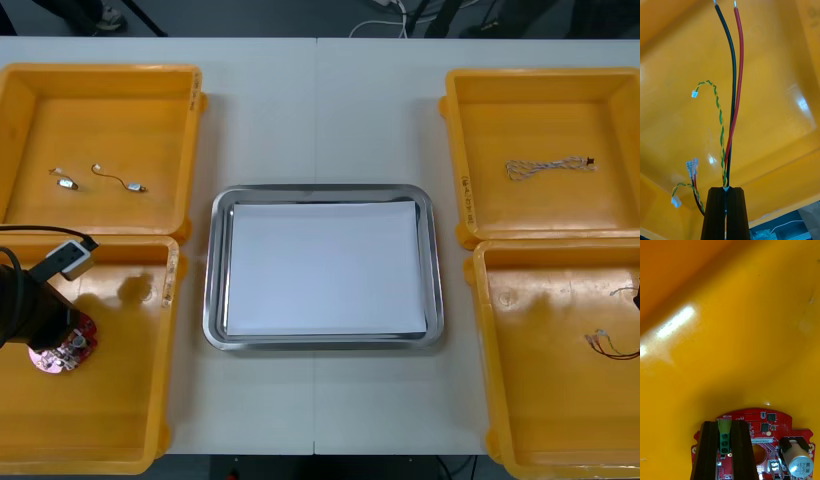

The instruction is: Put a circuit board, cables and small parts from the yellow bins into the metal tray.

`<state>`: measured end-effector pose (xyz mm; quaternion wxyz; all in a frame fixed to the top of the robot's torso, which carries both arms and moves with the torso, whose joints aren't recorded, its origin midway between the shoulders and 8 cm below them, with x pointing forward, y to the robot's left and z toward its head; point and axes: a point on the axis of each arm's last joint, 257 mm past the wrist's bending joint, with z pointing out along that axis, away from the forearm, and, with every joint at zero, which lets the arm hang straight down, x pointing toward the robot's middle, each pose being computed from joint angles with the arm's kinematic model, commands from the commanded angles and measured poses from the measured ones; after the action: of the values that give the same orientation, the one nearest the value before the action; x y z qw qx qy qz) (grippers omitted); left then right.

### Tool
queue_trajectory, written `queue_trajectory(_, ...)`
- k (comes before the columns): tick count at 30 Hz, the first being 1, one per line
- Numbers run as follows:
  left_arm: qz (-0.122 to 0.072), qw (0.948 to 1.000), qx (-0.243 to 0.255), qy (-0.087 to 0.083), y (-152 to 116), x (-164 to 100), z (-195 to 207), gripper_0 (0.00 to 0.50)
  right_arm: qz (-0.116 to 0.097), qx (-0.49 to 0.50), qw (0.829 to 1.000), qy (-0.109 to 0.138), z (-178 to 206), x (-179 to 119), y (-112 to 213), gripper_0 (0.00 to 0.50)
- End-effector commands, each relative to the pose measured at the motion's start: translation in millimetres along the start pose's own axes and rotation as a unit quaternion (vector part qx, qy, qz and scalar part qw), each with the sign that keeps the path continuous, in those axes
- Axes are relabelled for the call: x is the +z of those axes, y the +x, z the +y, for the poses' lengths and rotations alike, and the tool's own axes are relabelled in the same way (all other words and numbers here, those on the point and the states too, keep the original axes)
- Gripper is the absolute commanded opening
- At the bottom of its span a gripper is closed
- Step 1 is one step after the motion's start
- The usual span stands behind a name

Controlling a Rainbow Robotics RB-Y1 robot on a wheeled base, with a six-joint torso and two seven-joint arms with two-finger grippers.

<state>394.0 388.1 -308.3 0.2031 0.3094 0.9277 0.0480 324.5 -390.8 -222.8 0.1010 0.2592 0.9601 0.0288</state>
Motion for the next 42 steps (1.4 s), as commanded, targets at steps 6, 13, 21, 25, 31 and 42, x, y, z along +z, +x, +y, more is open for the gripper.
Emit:
queue_trajectory(6, 0.026, 0.9976, 0.059, -0.024, -4.6, -49.3, 36.4, 0.0, -0.049, -0.069, 0.996, 0.008, 3.3, -47.7, -20.0, 0.0)
queue_trajectory(13, 0.033, 0.9976, 0.054, -0.029, -9.8, -77.9, 43.9, 0.0, -0.051, -0.109, 0.993, -0.012, 18.4, -65.3, -17.5, 0.0)
queue_trajectory(21, 0.033, 0.9983, 0.039, -0.029, -23.9, -110.0, 41.3, 0.0, -0.068, -0.175, 0.982, -0.032, 42.7, -82.3, -11.5, 0.0)
queue_trajectory(25, 0.034, 0.9985, 0.033, -0.028, -29.6, -119.0, 35.9, 0.0, -0.07, -0.208, 0.975, -0.046, 55.8, -90.6, -6.5, 0.0)
queue_trajectory(31, 0.034, 0.9984, 0.02, -0.04, -45.4, -131.8, 23.6, 0.0, -0.084, -0.265, 0.959, -0.064, 81.1, -95.2, 2.5, 0.0)
queue_trajectory(42, -0.036, 0.9989, -0.021, -0.021, -108.3, -152.0, -16.5, 0.0, -0.109, -0.404, 0.906, -0.065, 115.4, -92.6, 2.9, 0.0)
